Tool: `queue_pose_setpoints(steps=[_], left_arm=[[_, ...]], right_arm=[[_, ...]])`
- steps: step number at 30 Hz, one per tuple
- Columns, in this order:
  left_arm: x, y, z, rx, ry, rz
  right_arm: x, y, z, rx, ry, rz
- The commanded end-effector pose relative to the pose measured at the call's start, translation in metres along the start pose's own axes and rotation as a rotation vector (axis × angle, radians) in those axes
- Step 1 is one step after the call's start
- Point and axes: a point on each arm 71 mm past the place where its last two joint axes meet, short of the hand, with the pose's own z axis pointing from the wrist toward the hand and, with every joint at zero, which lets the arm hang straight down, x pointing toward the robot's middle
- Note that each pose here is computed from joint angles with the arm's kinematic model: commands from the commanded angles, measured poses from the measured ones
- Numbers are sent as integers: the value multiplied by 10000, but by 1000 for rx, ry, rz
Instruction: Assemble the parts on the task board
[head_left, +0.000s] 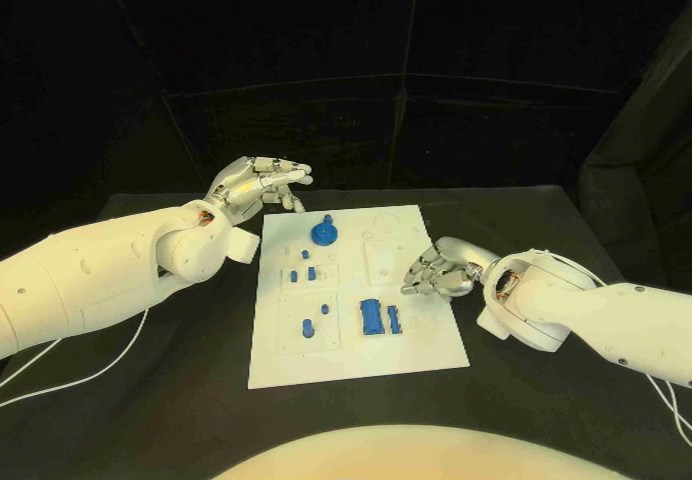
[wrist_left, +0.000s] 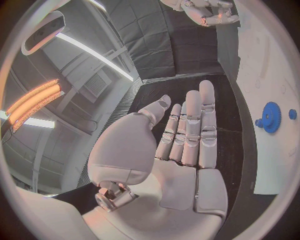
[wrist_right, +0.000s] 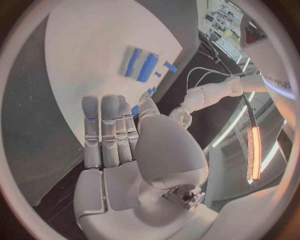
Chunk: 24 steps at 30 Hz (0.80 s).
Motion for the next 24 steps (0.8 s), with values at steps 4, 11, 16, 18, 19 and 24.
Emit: queue_pose_setpoints(steps=[4,11,16,18,19,24], left_arm=[[-80,7,61,17,-36,-20],[-207,68,156,30,-118,-23],[-254,144,230,33,-172,-21],[-255,180,257,34,-188,-20],[-251,195,270,34,-193,-20],[-203,249,284,1,-159,-6]], right_arm=[[-450,-101,261,-188,-137,539],[-710,-314,602,-219,-265,689],[-815,-335,807,-243,-316,722],[-834,-338,860,-250,-326,729],[-841,-339,879,-253,-329,731],[-810,-365,909,-193,-327,676]])
